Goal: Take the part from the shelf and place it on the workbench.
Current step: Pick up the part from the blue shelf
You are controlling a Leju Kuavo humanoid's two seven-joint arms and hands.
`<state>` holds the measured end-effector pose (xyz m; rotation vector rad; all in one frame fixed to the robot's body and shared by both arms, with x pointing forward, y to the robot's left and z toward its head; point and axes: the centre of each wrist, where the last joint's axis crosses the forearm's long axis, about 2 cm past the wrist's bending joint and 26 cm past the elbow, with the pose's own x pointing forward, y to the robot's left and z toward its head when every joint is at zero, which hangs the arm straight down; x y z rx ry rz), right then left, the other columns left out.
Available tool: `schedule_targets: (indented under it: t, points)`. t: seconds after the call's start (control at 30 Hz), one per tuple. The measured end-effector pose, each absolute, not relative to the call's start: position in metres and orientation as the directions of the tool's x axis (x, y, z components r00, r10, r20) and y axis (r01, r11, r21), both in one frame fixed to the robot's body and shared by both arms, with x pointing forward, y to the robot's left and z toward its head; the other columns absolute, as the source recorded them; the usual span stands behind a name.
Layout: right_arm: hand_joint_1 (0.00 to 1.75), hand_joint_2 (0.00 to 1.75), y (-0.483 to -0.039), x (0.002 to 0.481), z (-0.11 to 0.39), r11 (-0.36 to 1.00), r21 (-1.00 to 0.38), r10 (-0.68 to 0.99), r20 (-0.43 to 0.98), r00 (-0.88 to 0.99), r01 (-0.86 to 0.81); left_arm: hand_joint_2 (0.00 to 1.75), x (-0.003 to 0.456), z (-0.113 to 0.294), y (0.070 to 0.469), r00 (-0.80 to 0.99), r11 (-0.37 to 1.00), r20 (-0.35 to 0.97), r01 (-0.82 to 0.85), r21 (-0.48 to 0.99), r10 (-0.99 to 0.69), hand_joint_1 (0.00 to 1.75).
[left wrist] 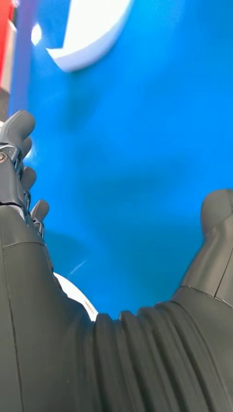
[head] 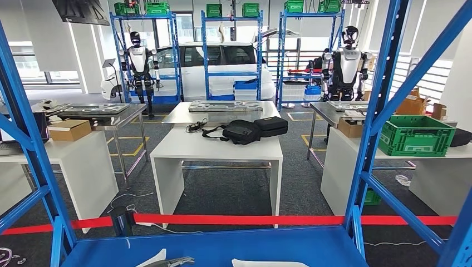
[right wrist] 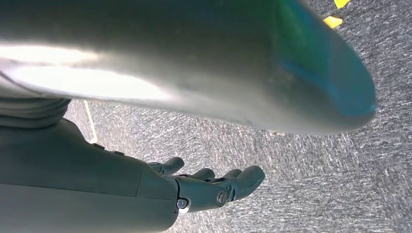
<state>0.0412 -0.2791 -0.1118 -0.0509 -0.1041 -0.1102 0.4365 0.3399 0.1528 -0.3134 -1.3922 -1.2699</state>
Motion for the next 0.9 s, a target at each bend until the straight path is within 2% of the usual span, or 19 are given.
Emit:
schedule_targets:
  t: [0.4, 0.63, 0.9]
  points:
    - [0.00, 0.00, -0.279, 0.041, -0.112, 0.993, -0.046, -0.102, 0.107, 0.989, 0.107, 1.75, 0.432, 0.151, 0.355, -0.253, 0.463, 0.884, 0.776, 0.429, -0.394, 0.00]
    - [0.00, 0.00, -0.279, 0.041, -0.112, 0.994, -0.046, -0.095, 0.108, 0.990, 0.100, 1.75, 0.427, 0.150, 0.364, -0.239, 0.538, 0.932, 0.765, 0.353, -0.272, 0.00]
    - [0.00, 0.00, -0.279, 0.041, -0.112, 0.993, -0.046, -0.100, 0.099, 0.990, 0.105, 1.75, 0.430, 0.157, 0.384, -0.289, 0.479, 0.807, 0.684, 0.550, -0.514, 0.00]
